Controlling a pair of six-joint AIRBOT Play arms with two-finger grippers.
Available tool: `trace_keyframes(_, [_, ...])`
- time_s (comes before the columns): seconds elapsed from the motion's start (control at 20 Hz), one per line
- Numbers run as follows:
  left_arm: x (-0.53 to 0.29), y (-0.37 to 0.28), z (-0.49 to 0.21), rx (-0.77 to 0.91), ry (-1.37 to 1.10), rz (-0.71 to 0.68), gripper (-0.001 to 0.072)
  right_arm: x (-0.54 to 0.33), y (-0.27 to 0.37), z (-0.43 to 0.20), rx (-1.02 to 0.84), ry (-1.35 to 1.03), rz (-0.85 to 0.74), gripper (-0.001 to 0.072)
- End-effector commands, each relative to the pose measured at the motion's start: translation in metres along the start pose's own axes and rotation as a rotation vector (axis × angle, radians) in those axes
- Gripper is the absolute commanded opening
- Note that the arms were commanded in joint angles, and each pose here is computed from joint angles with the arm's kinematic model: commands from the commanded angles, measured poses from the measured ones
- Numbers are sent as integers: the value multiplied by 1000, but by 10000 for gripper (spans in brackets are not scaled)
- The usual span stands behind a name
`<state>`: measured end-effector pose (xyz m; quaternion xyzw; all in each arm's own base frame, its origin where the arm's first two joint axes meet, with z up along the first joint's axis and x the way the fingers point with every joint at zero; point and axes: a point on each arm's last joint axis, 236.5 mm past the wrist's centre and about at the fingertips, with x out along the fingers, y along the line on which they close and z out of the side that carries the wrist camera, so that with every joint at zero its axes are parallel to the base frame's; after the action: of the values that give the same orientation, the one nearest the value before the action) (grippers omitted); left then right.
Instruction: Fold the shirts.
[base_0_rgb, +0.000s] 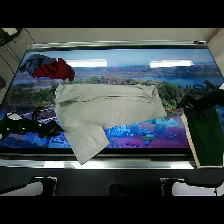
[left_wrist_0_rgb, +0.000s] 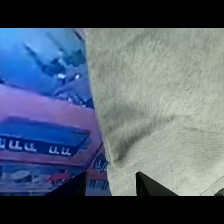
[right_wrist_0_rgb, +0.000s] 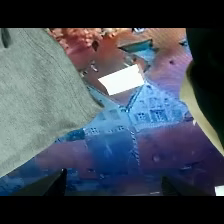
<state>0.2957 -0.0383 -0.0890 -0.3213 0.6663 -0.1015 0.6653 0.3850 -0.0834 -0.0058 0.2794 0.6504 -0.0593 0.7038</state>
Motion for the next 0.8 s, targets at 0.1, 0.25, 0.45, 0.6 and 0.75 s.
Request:
trace_keyframes(0.1, [23,-5,8,15,-42,9,292,38,-1,-8,11,59,52,670])
trace_keyframes(0.25, [23,-12,21,-7,-96,-18,111,61,21,-7,30,93,145,670])
trace_keyframes(0.45, [22,-15,19,7,-87,-25,33,97,41,5,-18,52,120,667])
trace_keyframes(0.6, [21,-16,18,11,-90,-26,33,112,39,7,39,58,105,544])
trace_keyframes(0.75, [21,-16,18,11,-90,-26,33,121,35,8,53,68,101,536])
